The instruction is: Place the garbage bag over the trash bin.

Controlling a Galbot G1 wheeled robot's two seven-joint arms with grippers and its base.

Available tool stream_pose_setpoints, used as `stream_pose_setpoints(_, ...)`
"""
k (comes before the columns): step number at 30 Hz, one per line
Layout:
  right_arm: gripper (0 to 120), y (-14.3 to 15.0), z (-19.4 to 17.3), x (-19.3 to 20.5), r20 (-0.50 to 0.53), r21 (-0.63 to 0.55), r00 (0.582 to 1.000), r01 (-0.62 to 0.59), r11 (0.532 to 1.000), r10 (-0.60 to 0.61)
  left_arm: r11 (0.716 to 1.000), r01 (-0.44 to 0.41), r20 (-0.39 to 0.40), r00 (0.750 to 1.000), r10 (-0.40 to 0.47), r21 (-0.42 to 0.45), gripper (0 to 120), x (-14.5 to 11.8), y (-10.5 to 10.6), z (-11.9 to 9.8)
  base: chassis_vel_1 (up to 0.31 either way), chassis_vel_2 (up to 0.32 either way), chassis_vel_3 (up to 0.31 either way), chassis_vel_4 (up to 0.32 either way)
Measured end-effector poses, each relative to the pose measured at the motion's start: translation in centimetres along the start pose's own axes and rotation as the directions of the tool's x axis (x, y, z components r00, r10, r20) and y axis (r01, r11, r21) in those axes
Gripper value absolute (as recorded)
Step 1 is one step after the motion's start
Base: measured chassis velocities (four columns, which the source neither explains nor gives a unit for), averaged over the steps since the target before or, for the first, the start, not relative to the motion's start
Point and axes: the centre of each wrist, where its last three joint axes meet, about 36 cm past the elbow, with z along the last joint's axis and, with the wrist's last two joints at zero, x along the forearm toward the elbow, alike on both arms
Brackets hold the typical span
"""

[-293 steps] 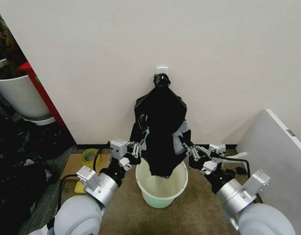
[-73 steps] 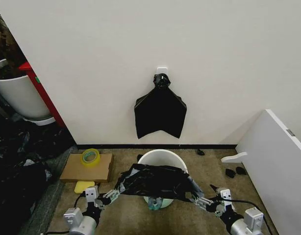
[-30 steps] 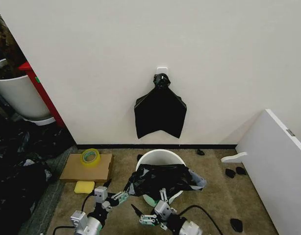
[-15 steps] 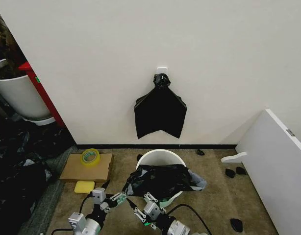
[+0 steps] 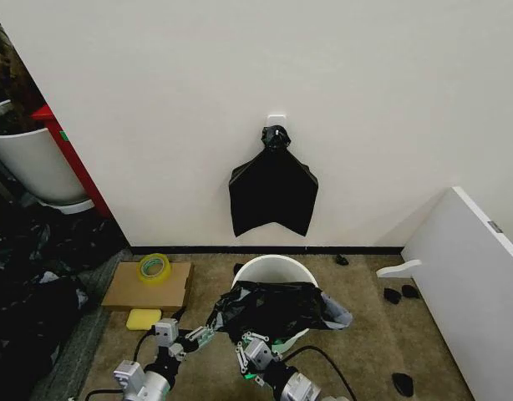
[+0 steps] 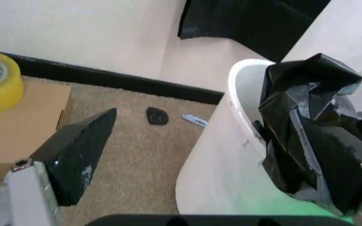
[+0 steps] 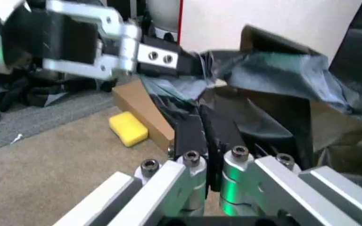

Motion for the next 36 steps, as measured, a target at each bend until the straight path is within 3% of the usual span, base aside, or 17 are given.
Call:
stream_pose_setpoints(12, 0, 0.2, 1.0, 0.1, -0.046, 0.003, 0.999, 0.010, 1.000, -0.009, 0.999, 0.013, 0.032, 0.999, -0.014, 0.051, 100, -0.2, -0.1, -2.6, 0.000, 0.000, 0.000, 0.000)
stream_pose_setpoints(19, 1, 0.3, 0.3, 1.2, -0.023, -0.009, 0.999, 0.034, 0.999, -0.034, 0.998, 0.019, 0.022, 1.000, -0.021, 0.055, 100, -0.5, 0.1, -2.4, 0.000, 0.000, 0.000, 0.000)
stream_pose_setpoints(28, 32, -0.7, -0.2, 2.7, -0.016, -0.004, 0.999, 0.031, 1.000, -0.031, 0.998, 0.019, 0.013, 1.000, -0.020, 0.060, 100, -0.8, -0.1, -2.1, 0.000, 0.000, 0.000, 0.000)
stream_pose_setpoints(31, 48, -1.1, -0.2, 1.8, -0.005, 0.005, 1.000, 0.010, 1.000, -0.010, 0.998, 0.017, 0.008, 1.000, -0.018, 0.065, 100, -0.6, -0.3, -1.9, 0.000, 0.000, 0.000, 0.000)
stream_pose_setpoints(36, 55, -0.9, 0.0, 1.2, -0.007, 0.007, 1.000, 0.018, 1.000, -0.018, 0.998, 0.016, 0.007, 1.000, -0.017, 0.068, 100, -0.5, -0.4, -1.9, 0.000, 0.000, 0.000, 0.000)
